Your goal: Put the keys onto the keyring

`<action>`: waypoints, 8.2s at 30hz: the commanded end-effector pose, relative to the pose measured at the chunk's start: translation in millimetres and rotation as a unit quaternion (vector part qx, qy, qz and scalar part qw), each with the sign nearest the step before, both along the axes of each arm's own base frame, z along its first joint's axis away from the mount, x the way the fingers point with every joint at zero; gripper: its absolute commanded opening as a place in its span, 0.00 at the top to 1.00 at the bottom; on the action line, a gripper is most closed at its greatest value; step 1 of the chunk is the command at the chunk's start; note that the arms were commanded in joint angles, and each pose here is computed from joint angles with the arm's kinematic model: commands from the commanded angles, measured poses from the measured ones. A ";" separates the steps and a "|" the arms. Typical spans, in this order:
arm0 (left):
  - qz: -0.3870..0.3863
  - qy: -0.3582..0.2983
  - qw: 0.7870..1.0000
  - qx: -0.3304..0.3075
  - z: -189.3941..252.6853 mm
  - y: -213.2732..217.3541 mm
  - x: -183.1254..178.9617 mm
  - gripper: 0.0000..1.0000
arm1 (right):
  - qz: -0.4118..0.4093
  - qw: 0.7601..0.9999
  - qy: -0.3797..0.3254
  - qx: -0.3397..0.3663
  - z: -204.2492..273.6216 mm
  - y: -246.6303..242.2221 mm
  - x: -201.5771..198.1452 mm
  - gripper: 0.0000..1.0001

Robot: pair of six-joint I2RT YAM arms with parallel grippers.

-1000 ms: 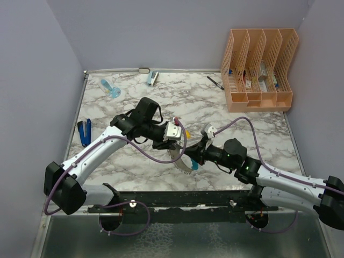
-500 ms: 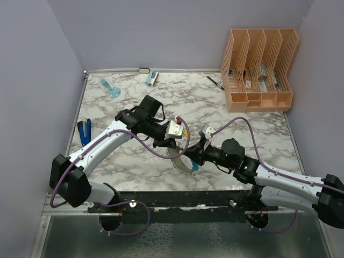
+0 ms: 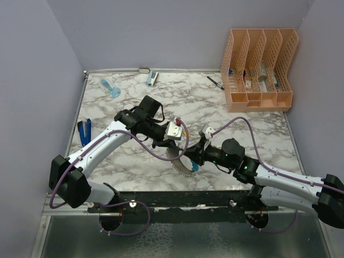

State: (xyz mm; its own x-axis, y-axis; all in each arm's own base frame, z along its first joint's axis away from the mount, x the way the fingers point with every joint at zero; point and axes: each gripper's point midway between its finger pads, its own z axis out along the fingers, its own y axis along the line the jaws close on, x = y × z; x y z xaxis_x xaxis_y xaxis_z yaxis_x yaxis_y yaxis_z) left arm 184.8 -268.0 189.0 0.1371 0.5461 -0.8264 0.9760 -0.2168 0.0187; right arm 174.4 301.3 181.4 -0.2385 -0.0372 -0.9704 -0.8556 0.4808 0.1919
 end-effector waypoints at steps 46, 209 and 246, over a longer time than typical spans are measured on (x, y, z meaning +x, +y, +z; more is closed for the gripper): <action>0.030 -0.005 1.000 -0.009 14.1 6.1 -3.5 1.00 | -0.050 0.998 -0.008 0.026 32.1 9.7 25.9 0.99; -0.042 0.010 0.999 -0.015 -10.0 -0.9 -12.3 1.00 | 0.089 0.994 0.062 -0.003 27.2 26.8 -24.8 0.79; -0.006 0.001 1.000 -0.026 -3.3 -2.6 -0.9 1.00 | 0.018 0.999 0.040 -0.030 10.9 6.2 -6.0 0.99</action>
State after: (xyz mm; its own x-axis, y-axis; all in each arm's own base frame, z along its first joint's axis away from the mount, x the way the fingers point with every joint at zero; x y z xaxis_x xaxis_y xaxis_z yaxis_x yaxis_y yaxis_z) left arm 175.4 -270.4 175.1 0.1524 0.5097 -0.8468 0.9618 -0.2738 0.0083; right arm 164.3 317.2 175.9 -0.3637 -0.1578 -0.9181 -0.8607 0.4339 0.2664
